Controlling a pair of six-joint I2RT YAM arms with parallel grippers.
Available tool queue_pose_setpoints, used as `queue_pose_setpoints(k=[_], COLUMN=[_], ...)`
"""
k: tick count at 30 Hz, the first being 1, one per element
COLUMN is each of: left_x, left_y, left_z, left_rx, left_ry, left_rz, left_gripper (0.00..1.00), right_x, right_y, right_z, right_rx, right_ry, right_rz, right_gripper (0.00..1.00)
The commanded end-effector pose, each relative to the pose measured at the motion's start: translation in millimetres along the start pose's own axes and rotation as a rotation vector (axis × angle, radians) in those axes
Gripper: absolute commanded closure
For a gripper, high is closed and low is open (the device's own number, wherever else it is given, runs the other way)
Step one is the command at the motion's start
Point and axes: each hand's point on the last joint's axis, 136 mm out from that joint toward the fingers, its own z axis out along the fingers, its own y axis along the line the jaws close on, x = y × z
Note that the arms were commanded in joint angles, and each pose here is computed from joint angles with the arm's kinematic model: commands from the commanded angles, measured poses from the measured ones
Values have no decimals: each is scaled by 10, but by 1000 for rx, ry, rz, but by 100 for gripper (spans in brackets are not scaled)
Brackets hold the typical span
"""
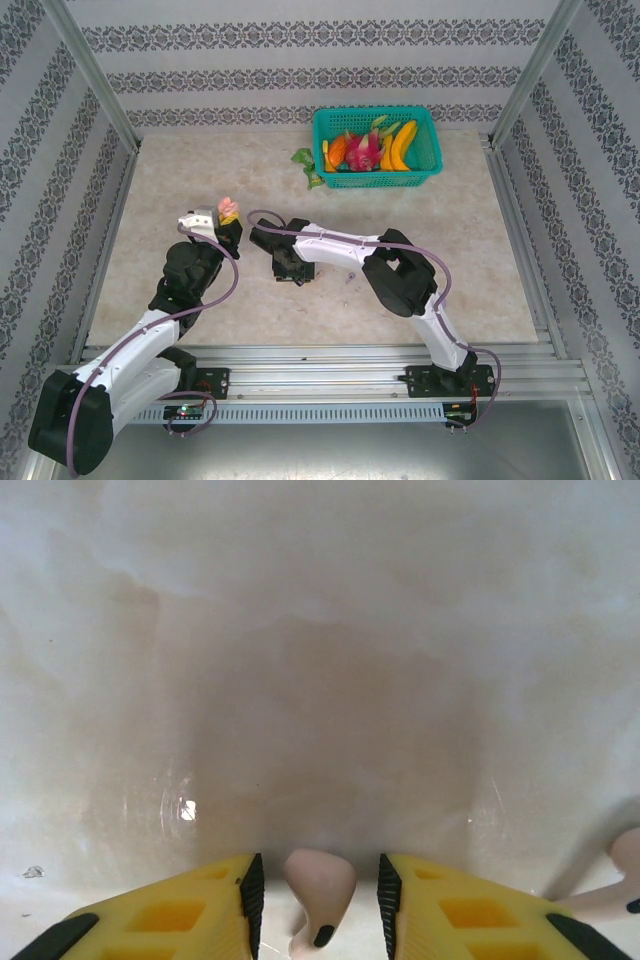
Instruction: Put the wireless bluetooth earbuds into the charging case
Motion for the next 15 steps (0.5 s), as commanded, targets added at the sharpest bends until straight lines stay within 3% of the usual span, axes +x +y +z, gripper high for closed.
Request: queue_pose_setpoints(k=[1,15], left_x=[-186,-171], left_y=[-13,-28], left_z=[-33,-25], left_rx=[17,28], left_ry=[-72,-64], left_rz=[-10,-11], left_gripper=[100,100], right_x=[45,-61], right_y=[-46,-26], right_z=[118,116], right_rx=[46,38], right_ry=[3,-12], right_rz=[4,23], right_gripper=[63,64])
